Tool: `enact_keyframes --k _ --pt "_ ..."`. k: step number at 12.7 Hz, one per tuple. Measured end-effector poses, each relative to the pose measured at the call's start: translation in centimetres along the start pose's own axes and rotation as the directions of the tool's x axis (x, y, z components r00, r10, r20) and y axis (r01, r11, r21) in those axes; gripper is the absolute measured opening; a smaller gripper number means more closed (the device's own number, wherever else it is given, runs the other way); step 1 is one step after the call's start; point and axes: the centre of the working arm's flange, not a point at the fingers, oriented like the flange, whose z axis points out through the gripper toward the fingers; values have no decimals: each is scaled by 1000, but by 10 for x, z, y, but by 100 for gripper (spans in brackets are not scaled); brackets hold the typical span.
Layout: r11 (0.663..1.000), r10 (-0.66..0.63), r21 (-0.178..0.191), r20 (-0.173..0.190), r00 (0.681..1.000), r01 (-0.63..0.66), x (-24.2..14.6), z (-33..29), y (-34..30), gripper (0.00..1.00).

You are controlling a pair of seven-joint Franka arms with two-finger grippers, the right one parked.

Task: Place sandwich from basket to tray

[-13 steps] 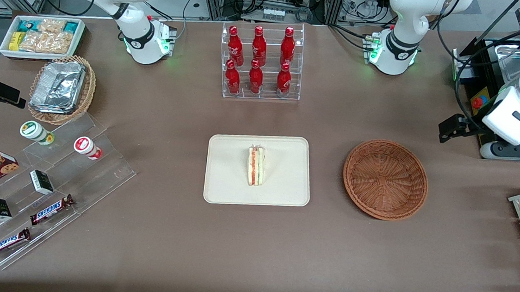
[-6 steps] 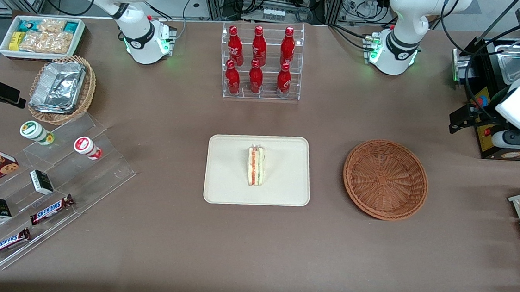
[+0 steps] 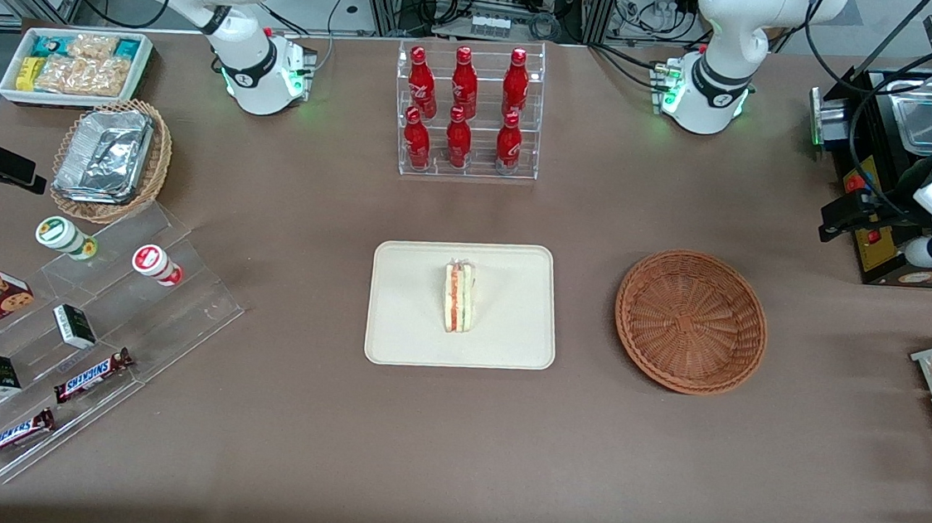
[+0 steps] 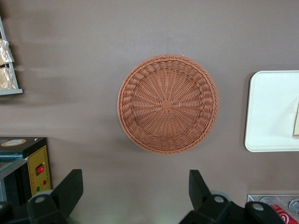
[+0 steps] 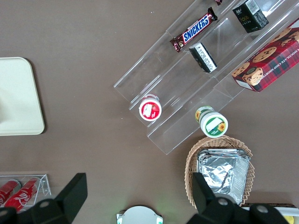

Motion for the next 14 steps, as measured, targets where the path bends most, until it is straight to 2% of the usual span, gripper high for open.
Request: enact_keyframes --k 4,9,14 --pt "1000 12 -1 -20 1000 -12 2 -8 4 100" --pt "1000 16 -5 -75 997 -17 12 -24 6 100" --pt "1000 21 -8 -77 997 -22 28 -21 9 100"
